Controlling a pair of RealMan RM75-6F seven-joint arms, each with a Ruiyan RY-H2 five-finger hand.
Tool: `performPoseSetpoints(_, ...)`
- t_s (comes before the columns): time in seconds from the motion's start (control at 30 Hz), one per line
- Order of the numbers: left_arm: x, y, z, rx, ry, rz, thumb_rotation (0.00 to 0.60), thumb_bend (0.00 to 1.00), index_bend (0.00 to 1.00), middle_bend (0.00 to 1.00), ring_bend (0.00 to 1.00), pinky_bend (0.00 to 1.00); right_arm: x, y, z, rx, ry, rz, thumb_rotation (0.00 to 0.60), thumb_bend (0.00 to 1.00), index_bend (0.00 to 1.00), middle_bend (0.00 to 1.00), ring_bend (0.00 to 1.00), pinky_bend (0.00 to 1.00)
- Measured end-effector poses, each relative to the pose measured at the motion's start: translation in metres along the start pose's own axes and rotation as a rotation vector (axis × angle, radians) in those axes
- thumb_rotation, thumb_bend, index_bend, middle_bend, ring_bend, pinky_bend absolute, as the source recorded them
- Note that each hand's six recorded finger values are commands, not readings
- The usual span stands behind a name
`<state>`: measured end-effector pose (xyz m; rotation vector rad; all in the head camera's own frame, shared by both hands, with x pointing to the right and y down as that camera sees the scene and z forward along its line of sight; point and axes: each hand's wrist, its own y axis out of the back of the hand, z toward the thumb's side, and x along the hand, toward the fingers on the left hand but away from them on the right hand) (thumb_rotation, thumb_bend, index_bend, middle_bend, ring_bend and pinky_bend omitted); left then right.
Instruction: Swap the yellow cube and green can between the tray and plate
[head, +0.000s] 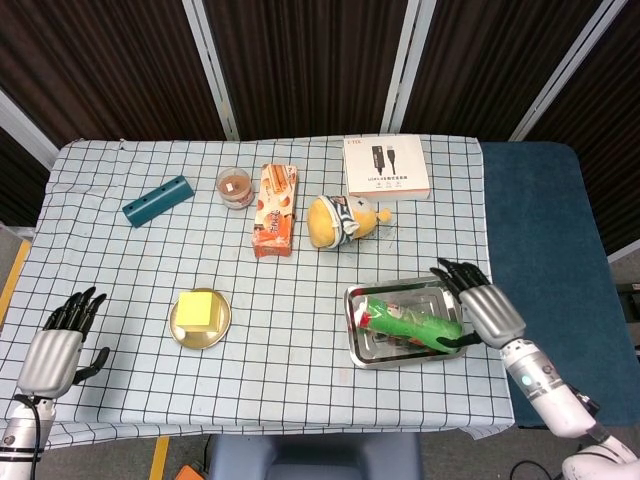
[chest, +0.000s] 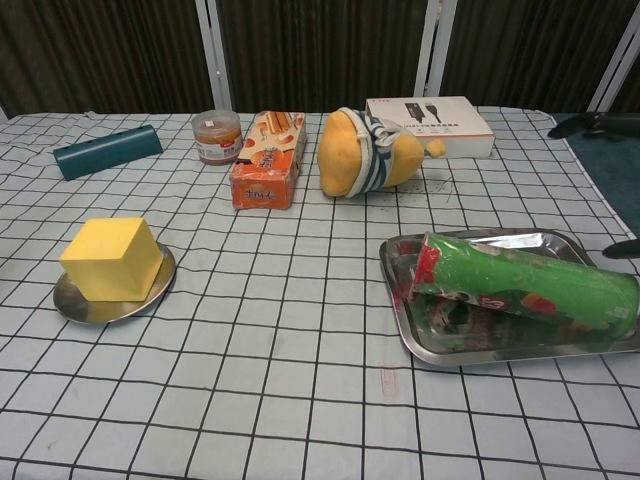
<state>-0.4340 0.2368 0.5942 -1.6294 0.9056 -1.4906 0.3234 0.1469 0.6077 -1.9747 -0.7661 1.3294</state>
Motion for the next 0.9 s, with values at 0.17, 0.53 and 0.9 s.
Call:
performPoseSetpoints(0.17,-0.004,0.003,0.001,-0.003,-0.009,0.015,0.6,0.37,0.0,0.01,0.0,0.19,0.036,0.016,-0.023,-0.024,-0.087,-0.123,0.6,0.02,0.0,0.0,0.0,0.0)
performPoseSetpoints(0.53,-0.009,0.008,-0.001,-0.001,0.003,0.032,0.6,0.37,0.0,0.01,0.0,0.19,0.088,0.02,-0.068,-0.025,-0.281,-0.323,0.6,0.02,0.0,0.0,0.0,0.0)
performPoseSetpoints(0.9,-0.01,0.009,-0.002,-0.003,0.007,0.044,0.6,0.37,0.0,0.01,0.0,0.19,0.093,0.016,-0.062,-0.042,-0.27,-0.381,0.6,0.02,0.0,0.0,0.0,0.0)
